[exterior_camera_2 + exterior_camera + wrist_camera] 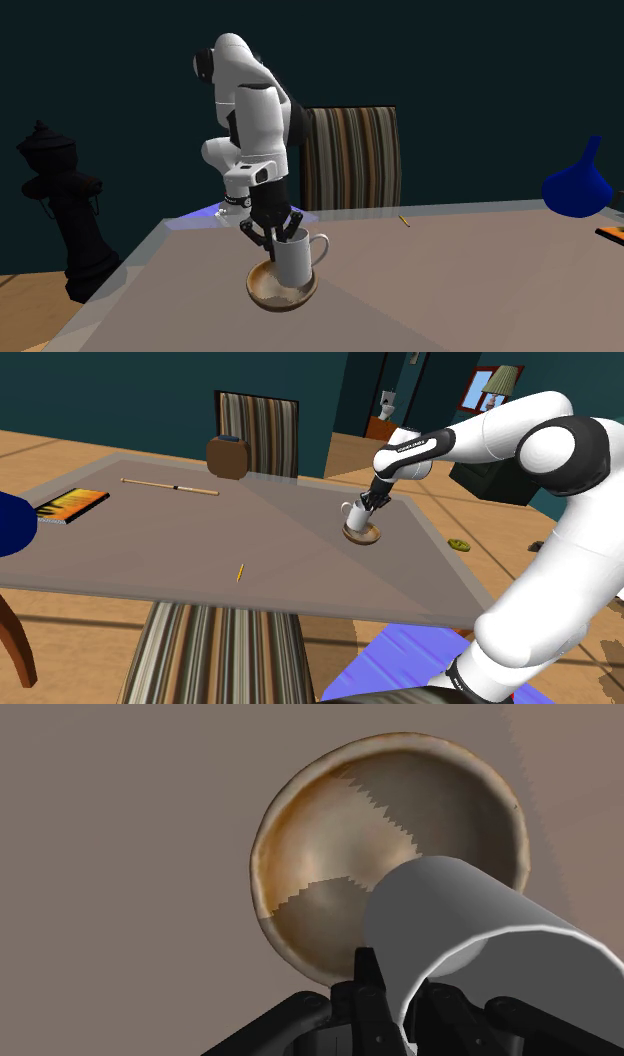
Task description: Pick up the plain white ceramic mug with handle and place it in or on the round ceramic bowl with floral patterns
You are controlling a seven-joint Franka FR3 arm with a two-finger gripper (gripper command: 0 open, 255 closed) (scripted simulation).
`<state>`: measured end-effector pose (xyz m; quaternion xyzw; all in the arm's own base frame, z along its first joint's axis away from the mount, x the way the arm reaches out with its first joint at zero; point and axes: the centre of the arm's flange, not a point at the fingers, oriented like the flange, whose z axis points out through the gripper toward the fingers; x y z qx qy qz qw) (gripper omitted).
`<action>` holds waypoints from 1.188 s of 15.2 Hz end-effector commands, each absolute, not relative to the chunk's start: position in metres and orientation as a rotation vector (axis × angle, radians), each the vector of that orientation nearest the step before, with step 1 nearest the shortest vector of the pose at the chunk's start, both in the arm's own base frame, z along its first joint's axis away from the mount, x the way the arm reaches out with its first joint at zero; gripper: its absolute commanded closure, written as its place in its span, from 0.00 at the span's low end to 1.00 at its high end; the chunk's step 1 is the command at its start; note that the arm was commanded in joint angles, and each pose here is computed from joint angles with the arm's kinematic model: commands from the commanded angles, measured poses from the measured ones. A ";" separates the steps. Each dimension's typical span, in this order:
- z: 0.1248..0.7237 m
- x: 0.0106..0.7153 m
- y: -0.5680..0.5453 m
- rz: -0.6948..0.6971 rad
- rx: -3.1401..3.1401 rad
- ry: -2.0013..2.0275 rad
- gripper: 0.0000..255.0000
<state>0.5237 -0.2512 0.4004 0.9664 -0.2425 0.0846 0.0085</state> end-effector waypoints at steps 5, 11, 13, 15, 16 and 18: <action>0.398 0.524 -0.251 0.265 3.020 -0.758 1.00; 0.398 0.524 -0.251 0.265 3.020 -0.758 0.00; 0.398 0.524 -0.251 0.265 3.020 -0.758 0.00; 0.424 0.519 -0.250 0.265 3.020 -0.758 0.00; 0.437 0.517 -0.249 0.265 3.020 -0.758 0.00; 0.448 0.516 -0.248 0.265 3.020 -0.758 0.00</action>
